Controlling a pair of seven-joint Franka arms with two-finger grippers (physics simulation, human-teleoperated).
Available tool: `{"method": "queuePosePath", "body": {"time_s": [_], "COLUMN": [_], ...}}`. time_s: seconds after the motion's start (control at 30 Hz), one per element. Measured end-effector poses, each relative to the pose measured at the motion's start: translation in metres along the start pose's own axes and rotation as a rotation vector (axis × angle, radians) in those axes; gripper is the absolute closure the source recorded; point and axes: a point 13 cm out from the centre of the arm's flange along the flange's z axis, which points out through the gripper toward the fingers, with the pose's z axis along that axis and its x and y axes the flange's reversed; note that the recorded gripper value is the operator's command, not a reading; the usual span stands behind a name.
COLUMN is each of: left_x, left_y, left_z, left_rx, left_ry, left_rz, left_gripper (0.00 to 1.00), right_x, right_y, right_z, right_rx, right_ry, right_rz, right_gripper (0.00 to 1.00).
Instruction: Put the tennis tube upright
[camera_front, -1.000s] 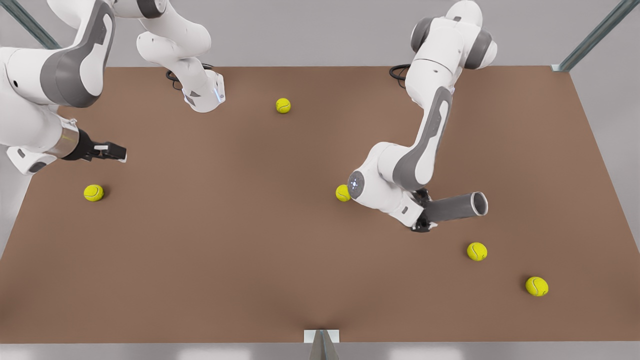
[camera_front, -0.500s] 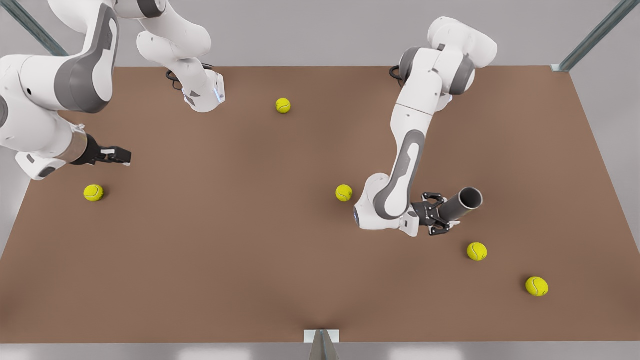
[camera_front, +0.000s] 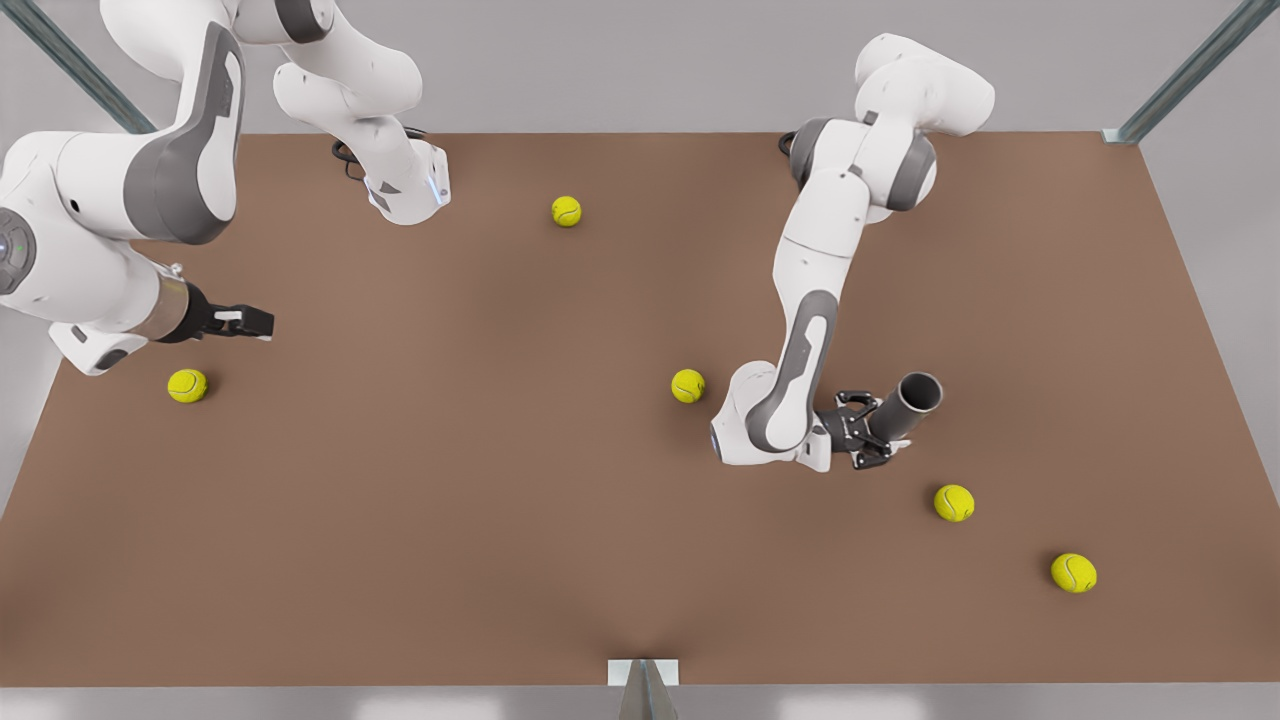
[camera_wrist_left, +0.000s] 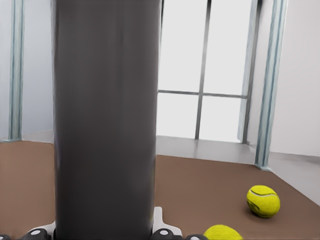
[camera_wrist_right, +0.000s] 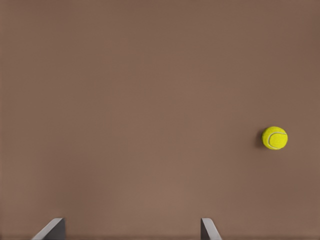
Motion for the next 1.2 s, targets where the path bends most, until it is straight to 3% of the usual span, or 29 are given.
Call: {"method": "queuePosePath", "body": {"time_s": [0.03,0.1,1.2], "left_x": [0.002,0.005,0.003], "left_y": [0.001,0.003,0.001], "left_z": [0.0,-0.002,-0.05], "left_rx": [0.0,-0.001,-0.008], "left_ry": [0.001,0.006,0.02], "left_rz": [-0.005,-0.016,-0.127], "left_gripper": [0.25,0.0,0.0], "right_x": [-0.001,-0.001,-0.003], "right_y": [0.001,0.002,-0.001], "right_z": [0.002,0.003,0.009], "right_rx": [0.001,0.002,-0.006], "right_ry": [0.004,0.007,0.021], "right_rz": [-0.001,-0.003,0.006], "right_gripper": [0.0,0.0,0.0]}}
